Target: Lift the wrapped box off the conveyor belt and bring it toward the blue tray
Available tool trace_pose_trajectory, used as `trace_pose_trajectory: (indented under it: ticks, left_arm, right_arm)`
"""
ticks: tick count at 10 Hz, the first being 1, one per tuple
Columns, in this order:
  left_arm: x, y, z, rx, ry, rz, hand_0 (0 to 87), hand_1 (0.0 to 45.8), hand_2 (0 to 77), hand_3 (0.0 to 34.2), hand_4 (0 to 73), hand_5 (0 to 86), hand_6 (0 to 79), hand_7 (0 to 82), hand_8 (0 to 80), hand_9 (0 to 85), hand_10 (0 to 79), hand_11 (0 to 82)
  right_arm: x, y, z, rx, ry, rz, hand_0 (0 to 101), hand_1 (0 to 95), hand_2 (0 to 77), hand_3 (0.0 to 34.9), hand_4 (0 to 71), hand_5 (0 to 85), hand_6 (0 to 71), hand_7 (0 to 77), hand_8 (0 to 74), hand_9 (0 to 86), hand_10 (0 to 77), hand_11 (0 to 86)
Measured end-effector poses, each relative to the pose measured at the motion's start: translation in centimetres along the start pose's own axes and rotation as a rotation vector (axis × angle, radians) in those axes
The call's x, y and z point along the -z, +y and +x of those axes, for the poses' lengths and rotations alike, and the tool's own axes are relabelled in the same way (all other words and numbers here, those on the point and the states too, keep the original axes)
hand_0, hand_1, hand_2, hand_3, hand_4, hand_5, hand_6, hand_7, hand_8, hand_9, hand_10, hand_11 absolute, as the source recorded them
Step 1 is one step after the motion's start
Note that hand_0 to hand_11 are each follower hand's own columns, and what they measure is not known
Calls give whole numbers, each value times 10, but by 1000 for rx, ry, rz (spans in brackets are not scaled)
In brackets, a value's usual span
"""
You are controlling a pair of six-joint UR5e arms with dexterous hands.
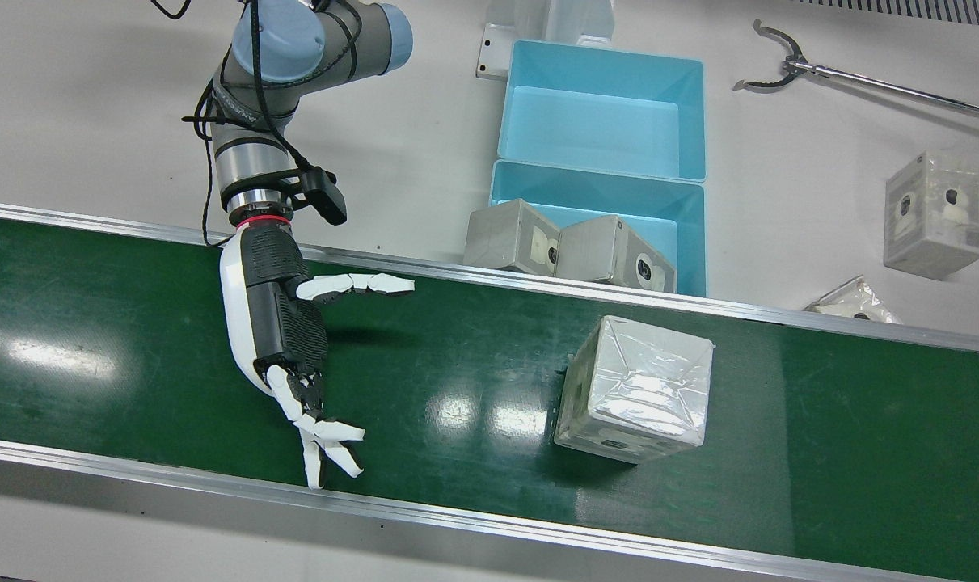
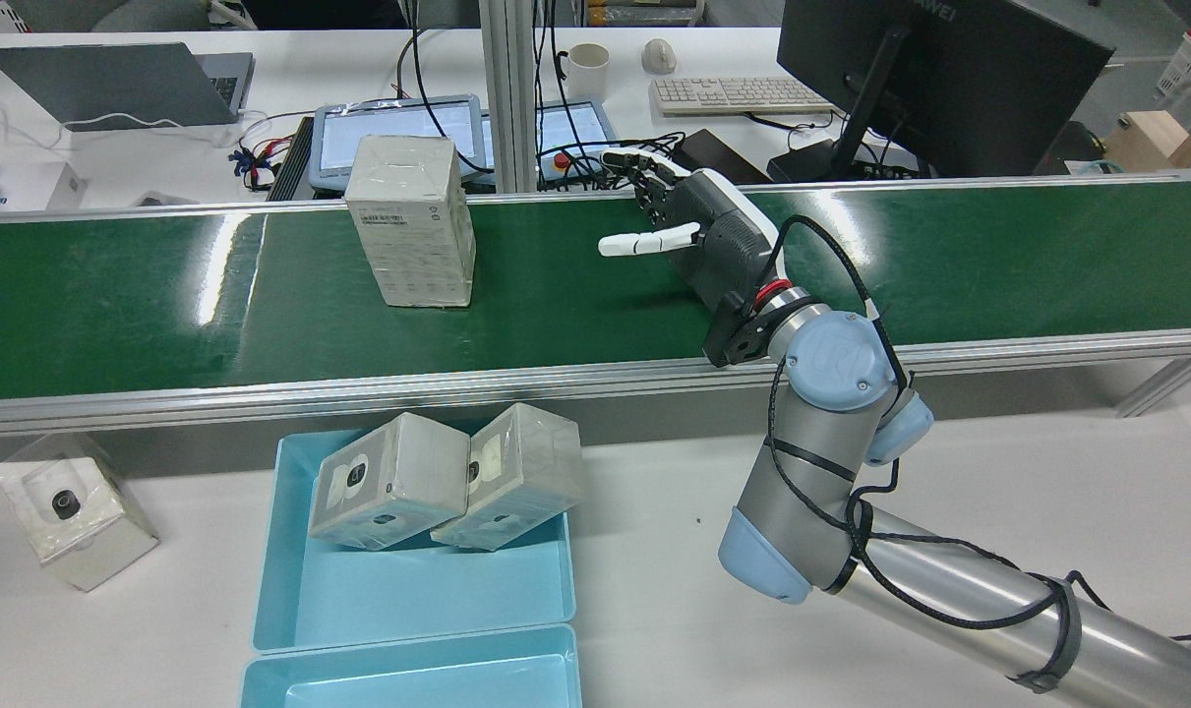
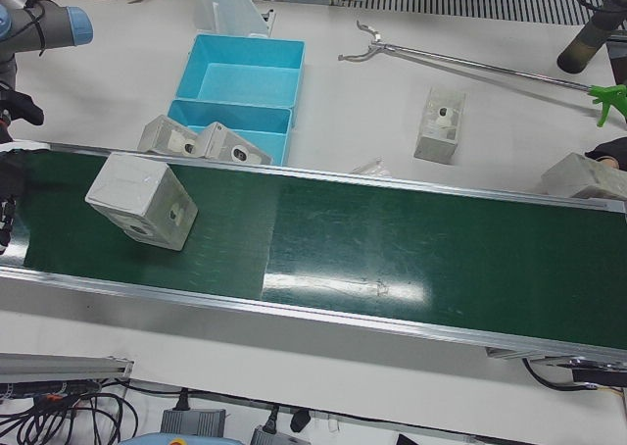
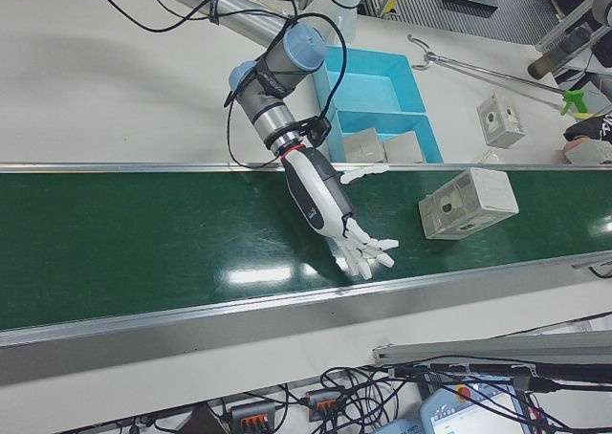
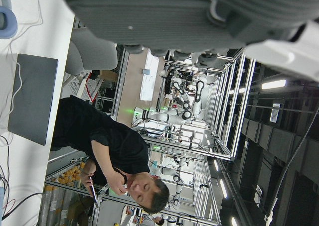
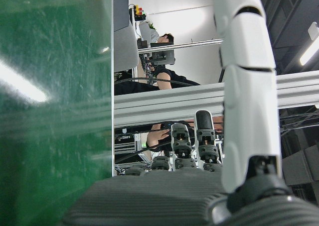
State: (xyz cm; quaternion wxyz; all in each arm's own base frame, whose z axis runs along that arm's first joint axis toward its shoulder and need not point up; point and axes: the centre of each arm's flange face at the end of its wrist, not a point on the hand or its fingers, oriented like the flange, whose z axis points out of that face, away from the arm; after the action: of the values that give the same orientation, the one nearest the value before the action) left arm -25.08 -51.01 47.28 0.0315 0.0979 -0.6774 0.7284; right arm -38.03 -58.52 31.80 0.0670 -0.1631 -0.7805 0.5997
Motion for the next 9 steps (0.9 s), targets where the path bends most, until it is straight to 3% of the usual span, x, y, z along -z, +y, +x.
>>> trace_pose_trajectory:
  ticks: [9]
  left_arm:
    - [0,0,0,0,0,0,0,0,11,0,0,11,5,0,5,0,5,5]
  right_arm:
    - [0,0,-1,-1,-2,0,496,180,125,0,87,256,54,65,11,33,0,5]
